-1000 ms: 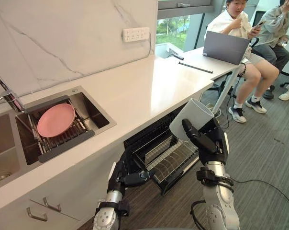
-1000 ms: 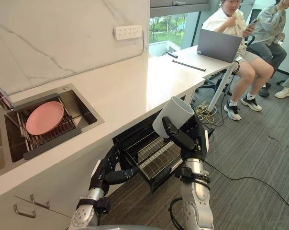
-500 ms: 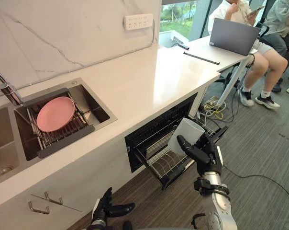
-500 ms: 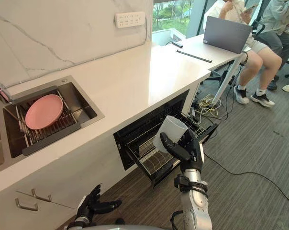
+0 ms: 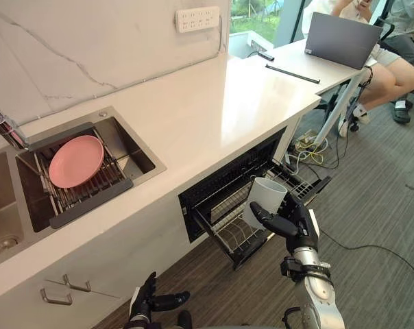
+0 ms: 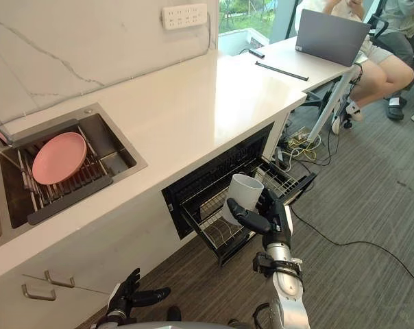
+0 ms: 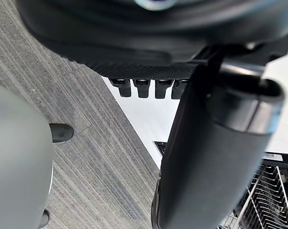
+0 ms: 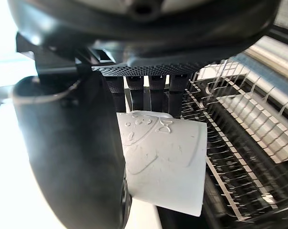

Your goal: Walk over to the sink, pick up the cup, carry it to the dishwasher, place the cup inside the dishwasher, then close the dishwasher door

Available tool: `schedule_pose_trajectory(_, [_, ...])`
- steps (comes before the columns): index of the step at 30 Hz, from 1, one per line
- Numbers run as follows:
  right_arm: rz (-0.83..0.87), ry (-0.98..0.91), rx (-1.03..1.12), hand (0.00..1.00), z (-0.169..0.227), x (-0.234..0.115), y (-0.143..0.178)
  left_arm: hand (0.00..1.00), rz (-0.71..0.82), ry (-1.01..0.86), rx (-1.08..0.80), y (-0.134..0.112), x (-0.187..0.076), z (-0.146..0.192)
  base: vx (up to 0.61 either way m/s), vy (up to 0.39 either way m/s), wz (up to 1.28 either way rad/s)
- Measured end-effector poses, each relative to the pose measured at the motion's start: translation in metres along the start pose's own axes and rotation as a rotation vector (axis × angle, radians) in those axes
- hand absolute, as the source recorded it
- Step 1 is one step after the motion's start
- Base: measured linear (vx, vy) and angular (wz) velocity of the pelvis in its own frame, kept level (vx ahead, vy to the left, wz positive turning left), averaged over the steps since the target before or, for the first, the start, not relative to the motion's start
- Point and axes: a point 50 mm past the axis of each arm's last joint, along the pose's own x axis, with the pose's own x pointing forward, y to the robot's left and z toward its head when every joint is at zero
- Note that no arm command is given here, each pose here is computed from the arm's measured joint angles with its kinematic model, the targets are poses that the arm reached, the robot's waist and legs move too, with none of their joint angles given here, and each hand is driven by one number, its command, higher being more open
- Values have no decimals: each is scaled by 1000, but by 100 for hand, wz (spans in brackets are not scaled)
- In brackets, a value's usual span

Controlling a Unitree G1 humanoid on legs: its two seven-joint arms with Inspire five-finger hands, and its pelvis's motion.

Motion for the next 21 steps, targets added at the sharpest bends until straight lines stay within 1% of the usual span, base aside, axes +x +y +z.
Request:
schedule_pose_trajectory(7, [60, -109, -127, 0, 35, 43, 0, 100, 3, -110, -4, 0, 15, 36, -32, 1, 17])
schedule_pose_trajectory(15, [39, -143, -191, 0, 52, 67, -3, 100, -5, -196, -4, -2, 21, 59, -82, -17, 19])
schedule_pose_trajectory(21, [40, -206, -267, 0, 78, 92, 1, 100, 1, -253, -2, -4, 26, 78, -59, -32, 15])
